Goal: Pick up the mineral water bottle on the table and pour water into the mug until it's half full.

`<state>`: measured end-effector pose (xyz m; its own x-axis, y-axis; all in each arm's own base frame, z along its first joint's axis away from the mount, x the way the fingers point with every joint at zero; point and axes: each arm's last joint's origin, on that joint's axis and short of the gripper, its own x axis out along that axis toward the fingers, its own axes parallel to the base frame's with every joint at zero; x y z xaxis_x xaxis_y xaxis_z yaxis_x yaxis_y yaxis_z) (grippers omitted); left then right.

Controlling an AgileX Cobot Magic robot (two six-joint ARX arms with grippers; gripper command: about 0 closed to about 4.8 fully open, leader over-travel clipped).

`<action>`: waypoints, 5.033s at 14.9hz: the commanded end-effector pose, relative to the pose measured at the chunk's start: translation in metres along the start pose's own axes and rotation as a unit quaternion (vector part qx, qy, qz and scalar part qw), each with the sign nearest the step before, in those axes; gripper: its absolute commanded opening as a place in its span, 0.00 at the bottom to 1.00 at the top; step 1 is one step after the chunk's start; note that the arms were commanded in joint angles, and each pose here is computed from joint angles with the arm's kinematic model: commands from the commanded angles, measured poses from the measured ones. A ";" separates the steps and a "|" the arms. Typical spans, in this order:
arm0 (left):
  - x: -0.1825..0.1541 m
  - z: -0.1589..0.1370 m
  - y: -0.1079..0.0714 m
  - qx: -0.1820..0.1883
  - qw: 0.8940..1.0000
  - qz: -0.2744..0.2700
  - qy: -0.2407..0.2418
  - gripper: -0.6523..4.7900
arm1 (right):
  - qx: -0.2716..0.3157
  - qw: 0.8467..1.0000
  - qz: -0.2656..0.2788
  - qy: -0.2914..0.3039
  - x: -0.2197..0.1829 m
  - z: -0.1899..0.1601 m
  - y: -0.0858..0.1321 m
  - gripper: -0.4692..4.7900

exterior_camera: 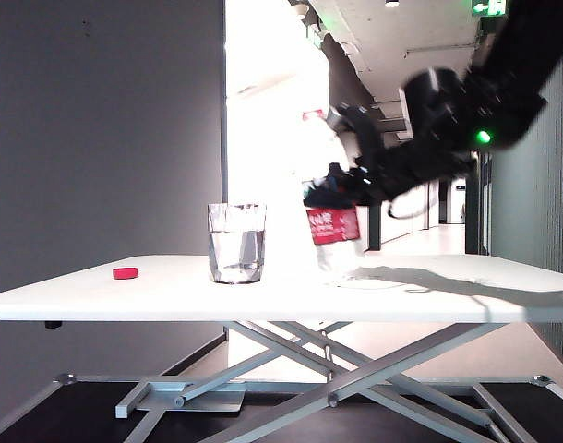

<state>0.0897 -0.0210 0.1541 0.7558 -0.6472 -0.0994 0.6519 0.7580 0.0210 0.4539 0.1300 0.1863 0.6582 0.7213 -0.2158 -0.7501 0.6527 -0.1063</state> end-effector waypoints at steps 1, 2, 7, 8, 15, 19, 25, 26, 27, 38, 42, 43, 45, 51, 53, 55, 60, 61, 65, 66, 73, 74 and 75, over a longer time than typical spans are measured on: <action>0.000 0.000 0.000 0.000 1.000 -0.004 0.002 0.11 | -0.010 0.998 0.049 -0.045 -0.002 0.003 -0.005 0.48; 0.000 0.000 0.000 0.001 1.000 -0.004 0.002 0.11 | -0.011 0.996 0.072 -0.051 -0.002 0.001 -0.006 0.48; 0.000 0.000 0.000 0.001 1.000 -0.004 0.002 0.11 | -0.012 0.988 0.139 -0.065 0.004 -0.018 -0.005 0.48; 0.000 0.000 0.000 0.001 1.000 -0.004 0.002 0.11 | -0.011 0.988 0.139 -0.064 0.005 -0.020 -0.005 0.48; 0.000 0.000 0.000 0.002 1.000 -0.004 0.002 0.11 | -0.008 0.988 0.141 -0.058 0.005 -0.022 -0.004 0.89; 0.000 0.000 0.000 0.002 1.000 -0.004 0.002 0.11 | 0.018 0.987 0.153 -0.052 -0.005 -0.027 -0.017 1.00; 0.000 0.000 0.000 0.009 1.000 -0.004 0.002 0.11 | 0.082 0.965 0.241 -0.065 -0.040 -0.037 -0.051 1.00; 0.000 0.000 0.000 0.010 1.000 -0.004 0.002 0.11 | 0.110 0.965 0.230 -0.054 -0.051 -0.042 -0.061 1.00; 0.000 0.000 0.000 0.010 1.000 -0.004 0.002 0.11 | 0.125 0.965 0.226 -0.051 -0.056 -0.044 -0.066 0.49; 0.000 0.002 0.001 0.014 1.000 0.013 -0.008 0.11 | 0.128 0.983 -0.125 -0.051 -0.188 0.005 0.027 0.07; 0.000 0.002 0.001 0.015 1.000 0.015 -0.007 0.11 | 0.133 0.971 -0.192 -0.045 -0.254 -0.005 0.101 0.07; 0.000 0.002 0.002 0.015 0.999 0.028 -0.006 0.11 | 0.113 0.970 -0.205 -0.069 -0.274 -0.012 0.125 0.07; 0.000 0.004 0.002 0.020 0.999 0.035 -0.013 0.11 | 0.092 0.961 -0.241 -0.098 -0.298 -0.027 0.154 0.07; -0.001 0.007 0.006 0.033 0.994 0.104 -0.022 0.11 | 0.087 0.923 -0.363 -0.094 -0.333 -0.045 0.189 0.07; -0.002 0.007 0.010 0.030 0.984 0.177 -0.018 0.11 | 0.084 0.914 -0.387 -0.091 -0.334 -0.047 0.188 0.07; -0.004 0.009 0.014 0.031 0.971 0.237 -0.019 0.11 | 0.074 0.904 -0.412 -0.087 -0.332 -0.055 0.186 0.07; -0.006 0.018 0.015 0.053 0.959 0.272 -0.059 0.11 | 0.057 0.898 -0.425 -0.102 -0.326 -0.067 0.184 0.07; -0.006 0.018 0.016 0.052 0.958 0.277 -0.058 0.11 | 0.051 0.897 -0.426 -0.108 -0.327 -0.065 0.184 0.07; -0.005 0.018 0.015 0.053 0.961 0.266 -0.060 0.11 | 0.054 0.898 -0.424 -0.104 -0.326 -0.066 0.184 0.07; -0.005 0.018 0.015 0.053 0.961 0.264 -0.059 0.11 | 0.054 0.898 -0.424 -0.104 -0.326 -0.066 0.184 0.07; -0.005 0.018 0.015 0.053 0.961 0.264 -0.059 0.11 | 0.054 0.898 -0.423 -0.104 -0.326 -0.066 0.184 0.07; -0.005 0.018 0.015 0.053 0.961 0.264 -0.059 0.11 | 0.054 0.899 -0.423 -0.104 -0.326 -0.066 0.184 0.07; -0.005 0.018 0.015 0.053 0.961 0.264 -0.059 0.11 | 0.054 0.899 -0.423 -0.103 -0.326 -0.066 0.184 0.07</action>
<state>0.0968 -0.0074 0.1705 0.9826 -0.1783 0.0522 0.1700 0.9762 0.1343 0.0971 -0.0007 0.1726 0.9969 -0.0225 0.0749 0.0261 0.9985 -0.0476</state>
